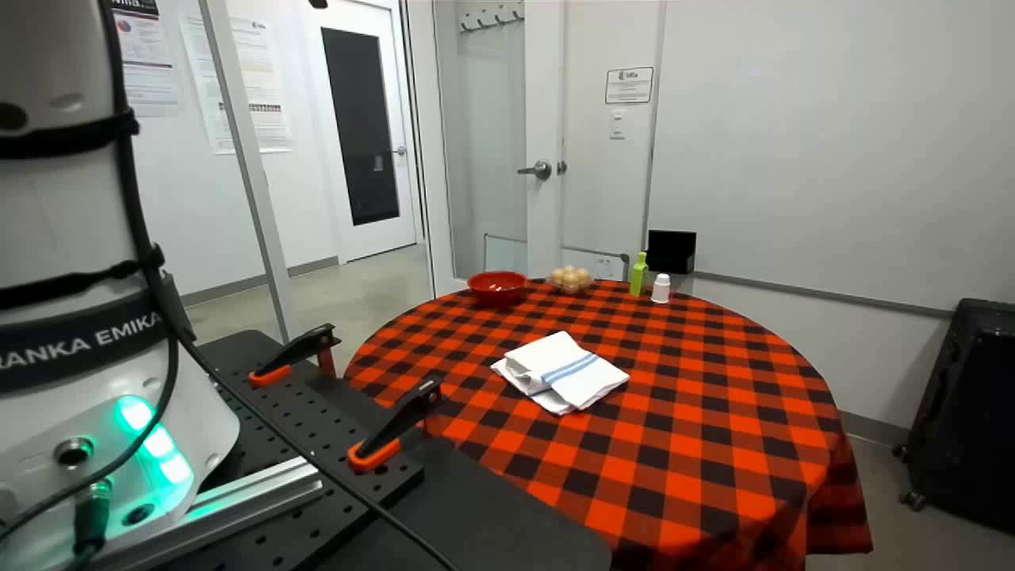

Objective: Unfold the towel

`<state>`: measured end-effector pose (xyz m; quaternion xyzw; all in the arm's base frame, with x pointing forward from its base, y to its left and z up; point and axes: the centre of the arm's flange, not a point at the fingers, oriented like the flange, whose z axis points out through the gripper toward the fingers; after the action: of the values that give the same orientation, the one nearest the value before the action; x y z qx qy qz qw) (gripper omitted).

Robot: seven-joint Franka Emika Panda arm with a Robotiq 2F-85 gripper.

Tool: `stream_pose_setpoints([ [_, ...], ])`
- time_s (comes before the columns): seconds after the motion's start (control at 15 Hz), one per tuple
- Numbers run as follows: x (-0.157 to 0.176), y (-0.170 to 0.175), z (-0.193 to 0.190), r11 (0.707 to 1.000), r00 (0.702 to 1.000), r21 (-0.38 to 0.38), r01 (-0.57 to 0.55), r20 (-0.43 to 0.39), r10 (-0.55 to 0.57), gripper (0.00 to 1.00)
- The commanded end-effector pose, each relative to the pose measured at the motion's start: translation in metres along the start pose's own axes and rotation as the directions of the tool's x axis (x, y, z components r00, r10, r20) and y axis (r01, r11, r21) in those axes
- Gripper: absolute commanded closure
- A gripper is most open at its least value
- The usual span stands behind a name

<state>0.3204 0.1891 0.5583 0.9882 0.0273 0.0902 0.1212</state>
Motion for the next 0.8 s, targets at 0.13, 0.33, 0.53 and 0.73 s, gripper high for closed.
stream_pose_setpoints([
  [0.13, 0.0, 0.0, -0.001, 1.0, 1.0, 0.001, 0.0, -0.002, 0.0, 0.0],
  [0.33, 0.0, -0.001, 0.0, 1.0, 1.0, 0.015, 0.01, -0.002, -0.01, 0.0],
  [0.53, 0.0, 0.0, 0.007, 0.999, 1.0, 0.041, 0.023, -0.001, -0.023, 0.0],
  [0.73, 0.0, 0.0, 0.019, 0.999, 0.999, 0.044, -0.005, 0.034, 0.003, 0.0],
])
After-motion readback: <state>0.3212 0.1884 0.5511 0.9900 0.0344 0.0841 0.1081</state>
